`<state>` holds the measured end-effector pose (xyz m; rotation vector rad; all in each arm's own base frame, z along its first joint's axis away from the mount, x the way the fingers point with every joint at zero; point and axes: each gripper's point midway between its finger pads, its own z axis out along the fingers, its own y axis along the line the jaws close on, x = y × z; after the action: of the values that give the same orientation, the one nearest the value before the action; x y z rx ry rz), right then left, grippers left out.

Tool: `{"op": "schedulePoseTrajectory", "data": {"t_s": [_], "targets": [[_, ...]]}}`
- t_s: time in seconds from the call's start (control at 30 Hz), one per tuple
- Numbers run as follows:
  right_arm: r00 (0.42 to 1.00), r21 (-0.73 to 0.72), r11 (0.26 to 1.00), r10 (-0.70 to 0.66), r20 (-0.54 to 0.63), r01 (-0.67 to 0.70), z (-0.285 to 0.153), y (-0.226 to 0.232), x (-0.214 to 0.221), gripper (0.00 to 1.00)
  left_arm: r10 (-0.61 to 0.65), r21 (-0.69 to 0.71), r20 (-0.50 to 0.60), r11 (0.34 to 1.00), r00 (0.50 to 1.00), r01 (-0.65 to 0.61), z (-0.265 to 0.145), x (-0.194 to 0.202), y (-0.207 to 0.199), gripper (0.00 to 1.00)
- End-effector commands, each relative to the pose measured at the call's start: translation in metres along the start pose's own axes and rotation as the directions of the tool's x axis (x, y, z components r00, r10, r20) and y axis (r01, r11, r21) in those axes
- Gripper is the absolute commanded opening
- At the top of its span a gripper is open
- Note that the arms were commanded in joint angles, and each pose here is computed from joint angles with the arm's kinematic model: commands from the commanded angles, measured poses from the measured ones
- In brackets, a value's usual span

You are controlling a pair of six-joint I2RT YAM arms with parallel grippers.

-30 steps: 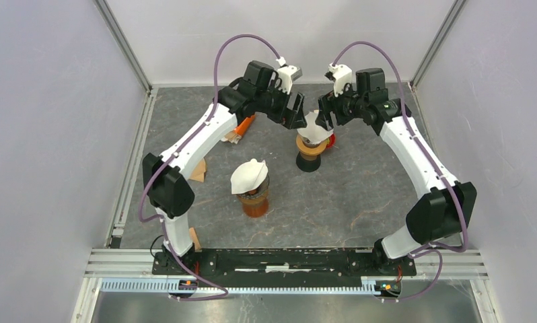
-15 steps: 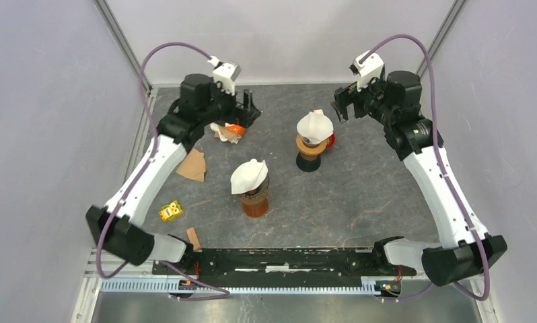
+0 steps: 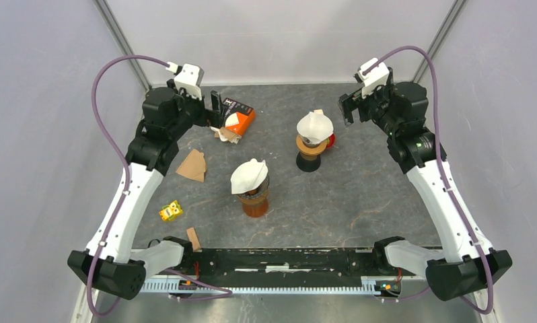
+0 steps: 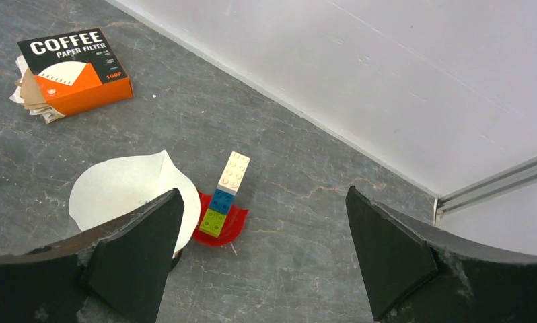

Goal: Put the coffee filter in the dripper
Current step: Reset both arms

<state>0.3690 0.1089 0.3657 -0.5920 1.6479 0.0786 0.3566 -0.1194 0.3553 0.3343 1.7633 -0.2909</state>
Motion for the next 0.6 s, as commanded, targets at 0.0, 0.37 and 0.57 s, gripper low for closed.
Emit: {"op": "schedulePoseTrajectory", "data": {"t_s": [0.0, 0.37, 0.57], "targets": [[0.996, 0.014, 0.999, -0.039, 0.077, 0.038, -0.009, -0.004, -0.019, 0.98, 0.051, -0.047, 0.045, 0.998, 0.998, -0.049, -0.020, -0.016, 0.009, 1.00], [0.996, 0.003, 0.999, -0.041, 0.083, 0.040, -0.011, 0.000, -0.014, 0.98, 0.010, -0.061, 0.072, 0.998, 0.997, -0.006, -0.025, -0.004, 0.012, 1.00], [0.996, -0.003, 0.999, -0.035, 0.082, 0.036, -0.010, 0.001, -0.012, 0.98, 0.003, -0.056, 0.068, 0.998, 0.998, 0.001, -0.023, -0.001, 0.013, 1.00]]}}
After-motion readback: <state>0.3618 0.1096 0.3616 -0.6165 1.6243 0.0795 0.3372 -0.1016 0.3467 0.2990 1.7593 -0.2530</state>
